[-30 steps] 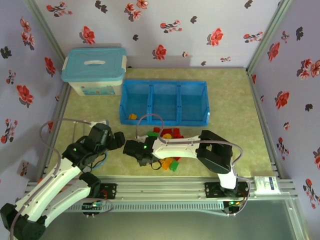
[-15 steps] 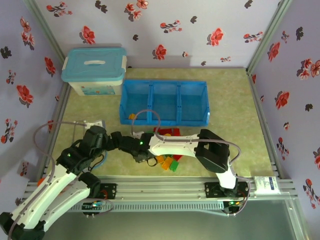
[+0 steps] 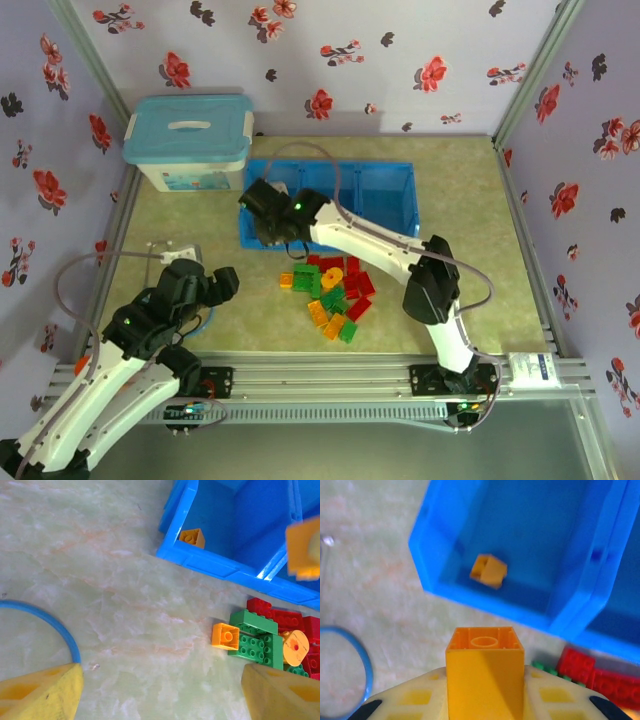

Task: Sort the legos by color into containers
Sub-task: Place the lego in the container, then pick up the lego from the middle-left of the table.

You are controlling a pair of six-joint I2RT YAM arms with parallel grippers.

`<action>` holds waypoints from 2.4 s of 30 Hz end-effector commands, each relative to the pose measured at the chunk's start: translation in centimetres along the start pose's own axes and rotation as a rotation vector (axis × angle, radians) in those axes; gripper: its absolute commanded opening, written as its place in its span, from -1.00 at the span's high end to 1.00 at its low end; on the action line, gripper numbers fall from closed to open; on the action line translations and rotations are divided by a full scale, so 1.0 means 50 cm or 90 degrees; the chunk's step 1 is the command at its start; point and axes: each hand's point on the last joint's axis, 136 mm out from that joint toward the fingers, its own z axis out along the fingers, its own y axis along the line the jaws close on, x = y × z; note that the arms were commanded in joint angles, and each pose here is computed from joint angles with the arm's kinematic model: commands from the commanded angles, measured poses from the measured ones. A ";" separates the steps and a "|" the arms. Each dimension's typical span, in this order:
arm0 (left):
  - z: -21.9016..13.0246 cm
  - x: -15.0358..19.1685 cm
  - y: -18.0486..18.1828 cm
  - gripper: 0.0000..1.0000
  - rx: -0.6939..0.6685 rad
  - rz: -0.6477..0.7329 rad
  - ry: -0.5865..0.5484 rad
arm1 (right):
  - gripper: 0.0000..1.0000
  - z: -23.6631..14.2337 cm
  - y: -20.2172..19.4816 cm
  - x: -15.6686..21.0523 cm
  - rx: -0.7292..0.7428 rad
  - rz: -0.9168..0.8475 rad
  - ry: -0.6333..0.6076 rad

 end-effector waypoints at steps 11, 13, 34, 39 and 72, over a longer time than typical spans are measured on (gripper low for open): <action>0.022 0.055 0.003 -0.62 0.011 -0.025 0.057 | 0.49 0.109 -0.062 -0.107 0.048 -0.011 0.020; 0.027 0.061 -0.002 -0.62 0.016 -0.023 0.066 | 0.24 0.107 -0.065 -0.124 0.041 -0.001 0.007; 0.078 0.152 -0.182 -0.51 0.107 0.145 0.154 | -0.51 -0.190 -0.181 -0.037 0.056 0.048 -0.143; 0.082 0.198 -0.265 -0.50 0.130 0.236 0.177 | -0.57 -0.254 -0.312 0.040 0.104 0.122 -0.175; 0.142 0.453 -0.466 -0.30 0.063 0.524 0.348 | -0.58 -0.277 -0.509 0.291 0.118 0.296 -0.204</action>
